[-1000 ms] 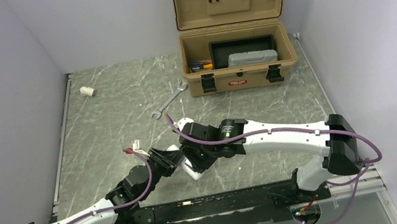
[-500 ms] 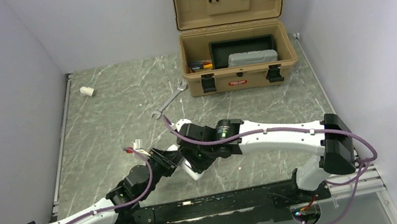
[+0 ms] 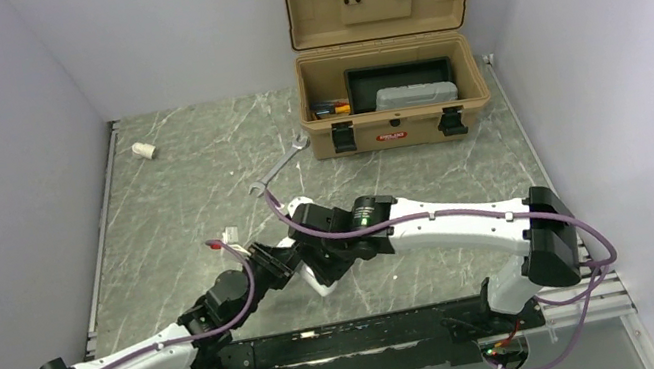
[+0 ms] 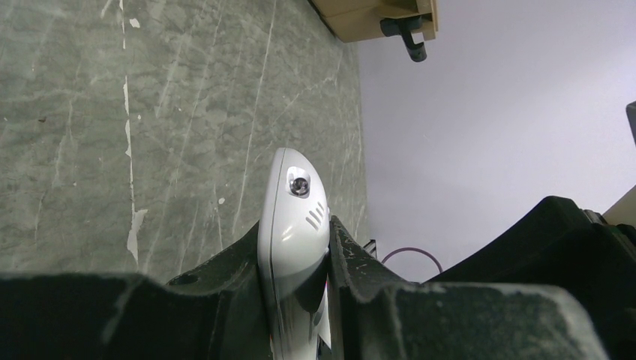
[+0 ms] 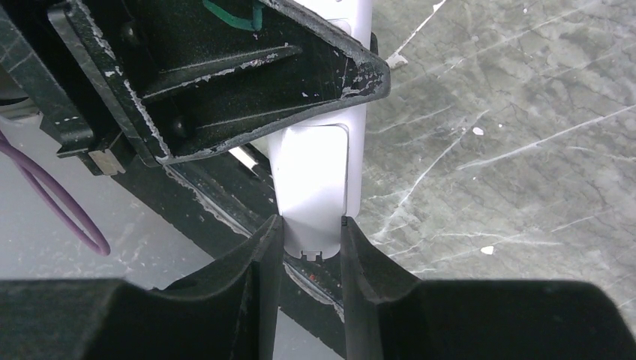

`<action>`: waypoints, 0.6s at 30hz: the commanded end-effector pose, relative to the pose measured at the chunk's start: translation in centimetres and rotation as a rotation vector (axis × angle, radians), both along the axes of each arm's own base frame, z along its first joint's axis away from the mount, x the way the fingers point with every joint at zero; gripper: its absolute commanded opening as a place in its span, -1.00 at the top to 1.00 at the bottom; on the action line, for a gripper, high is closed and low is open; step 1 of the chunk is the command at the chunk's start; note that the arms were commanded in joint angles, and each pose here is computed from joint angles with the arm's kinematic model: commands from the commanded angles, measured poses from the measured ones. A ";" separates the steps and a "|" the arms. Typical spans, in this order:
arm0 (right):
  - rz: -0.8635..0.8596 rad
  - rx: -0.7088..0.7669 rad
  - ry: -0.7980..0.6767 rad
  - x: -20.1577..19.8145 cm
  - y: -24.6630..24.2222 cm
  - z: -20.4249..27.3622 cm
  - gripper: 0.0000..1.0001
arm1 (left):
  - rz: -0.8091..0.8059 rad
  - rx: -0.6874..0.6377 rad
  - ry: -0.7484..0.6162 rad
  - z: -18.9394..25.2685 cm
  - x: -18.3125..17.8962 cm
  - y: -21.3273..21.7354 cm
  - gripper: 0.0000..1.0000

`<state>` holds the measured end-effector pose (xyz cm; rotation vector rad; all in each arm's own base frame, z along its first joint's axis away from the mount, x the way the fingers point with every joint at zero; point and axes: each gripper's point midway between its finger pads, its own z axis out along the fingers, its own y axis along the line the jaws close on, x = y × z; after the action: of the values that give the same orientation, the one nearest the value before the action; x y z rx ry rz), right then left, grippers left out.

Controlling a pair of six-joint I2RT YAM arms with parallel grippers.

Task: Load the batteries into the remote control

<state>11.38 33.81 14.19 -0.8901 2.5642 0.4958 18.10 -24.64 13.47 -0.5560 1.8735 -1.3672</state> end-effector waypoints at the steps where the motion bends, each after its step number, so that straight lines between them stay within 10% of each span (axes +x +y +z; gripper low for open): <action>1: 0.004 0.052 -0.016 0.4 1.5 1.5 0.42 | -0.055 -0.128 -0.095 5.2 -0.1 -1.6 1.00; 18: 0.009 0.021 -0.021 1.0 1.4 0.6 0.21 | -0.056 -0.160 -0.111 5.8 -0.4 -1.3 1.00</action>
<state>11.55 33.90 13.53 -0.9054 2.5784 0.4716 17.89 -25.15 14.49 -0.5274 1.8488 -1.4148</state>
